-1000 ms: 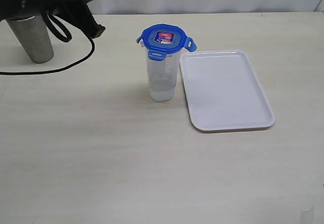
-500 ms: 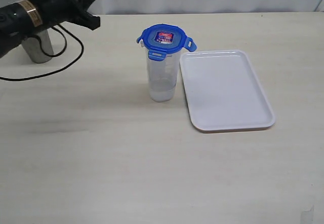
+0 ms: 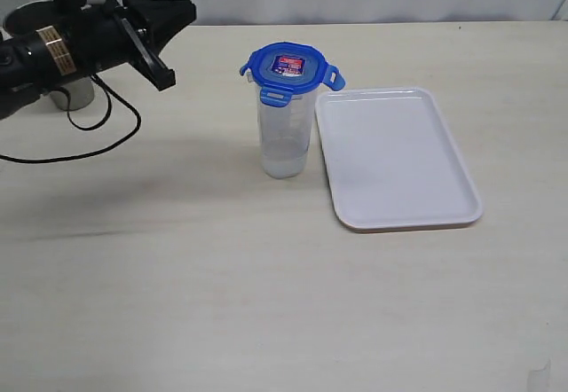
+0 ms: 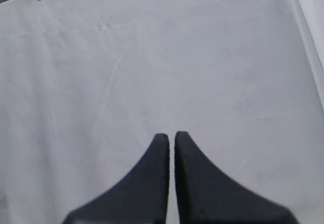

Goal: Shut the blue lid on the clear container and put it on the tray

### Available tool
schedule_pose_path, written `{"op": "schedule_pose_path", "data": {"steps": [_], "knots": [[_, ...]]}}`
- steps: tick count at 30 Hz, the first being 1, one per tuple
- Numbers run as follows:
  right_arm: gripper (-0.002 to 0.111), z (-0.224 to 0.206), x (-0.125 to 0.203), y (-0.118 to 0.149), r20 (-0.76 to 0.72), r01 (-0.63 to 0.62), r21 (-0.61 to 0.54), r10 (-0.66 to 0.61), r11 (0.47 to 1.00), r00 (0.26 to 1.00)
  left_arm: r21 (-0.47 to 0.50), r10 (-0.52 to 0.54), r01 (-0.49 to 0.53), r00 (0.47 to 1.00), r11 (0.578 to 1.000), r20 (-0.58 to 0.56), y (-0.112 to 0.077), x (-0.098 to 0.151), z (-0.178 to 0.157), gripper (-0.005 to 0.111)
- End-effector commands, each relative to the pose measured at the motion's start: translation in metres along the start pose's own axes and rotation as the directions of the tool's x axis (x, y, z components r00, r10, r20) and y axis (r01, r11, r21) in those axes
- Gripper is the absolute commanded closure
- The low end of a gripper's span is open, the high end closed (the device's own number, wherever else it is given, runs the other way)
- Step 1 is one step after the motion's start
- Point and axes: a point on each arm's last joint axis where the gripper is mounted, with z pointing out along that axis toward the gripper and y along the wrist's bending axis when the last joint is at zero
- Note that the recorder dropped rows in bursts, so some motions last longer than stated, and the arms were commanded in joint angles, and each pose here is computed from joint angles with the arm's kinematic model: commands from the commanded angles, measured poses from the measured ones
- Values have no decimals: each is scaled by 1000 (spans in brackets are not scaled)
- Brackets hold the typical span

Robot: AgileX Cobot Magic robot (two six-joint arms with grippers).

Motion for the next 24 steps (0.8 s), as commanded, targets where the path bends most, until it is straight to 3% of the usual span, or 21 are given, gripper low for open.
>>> {"op": "schedule_pose_path", "data": {"steps": [1, 5, 9, 12, 15, 18, 20, 24], "knots": [[104, 17, -5, 3, -37, 2, -1, -2, 1000, 999, 37, 32, -32, 999, 999, -11, -11, -2, 12, 107], [104, 53, -13, 16, -103, 50, -99, -60, 994, 993, 41, 61, -59, 996, 997, -69, -18, 2, 18, 107], [104, 104, 1, 32, -297, 58, -273, -141, 960, 944, 56, 52, -47, 995, 997, -91, -21, 4, 19, 107], [104, 143, 20, 37, -458, 25, -361, -200, 932, 866, 35, 30, -24, 985, 999, -168, -17, 10, 20, 107], [104, 181, 40, 37, -605, -11, -402, -257, 916, 754, 88, 17, 3, 973, 996, -229, -14, 12, 26, 107], [104, 212, 56, 35, -676, 6, -486, -380, 874, 632, 132, 3, 29, 971, 991, -241, -10, 9, 34, 107], [104, 222, 65, 39, -711, -71, -509, -373, 858, 597, 142, 16, 18, 972, 990, -236, -8, 10, 37, 107], [104, 222, 90, 46, -600, -122, -727, -539, 675, 591, 142, 22, 12, 971, 990, -237, -2, 17, 44, 107]]}}
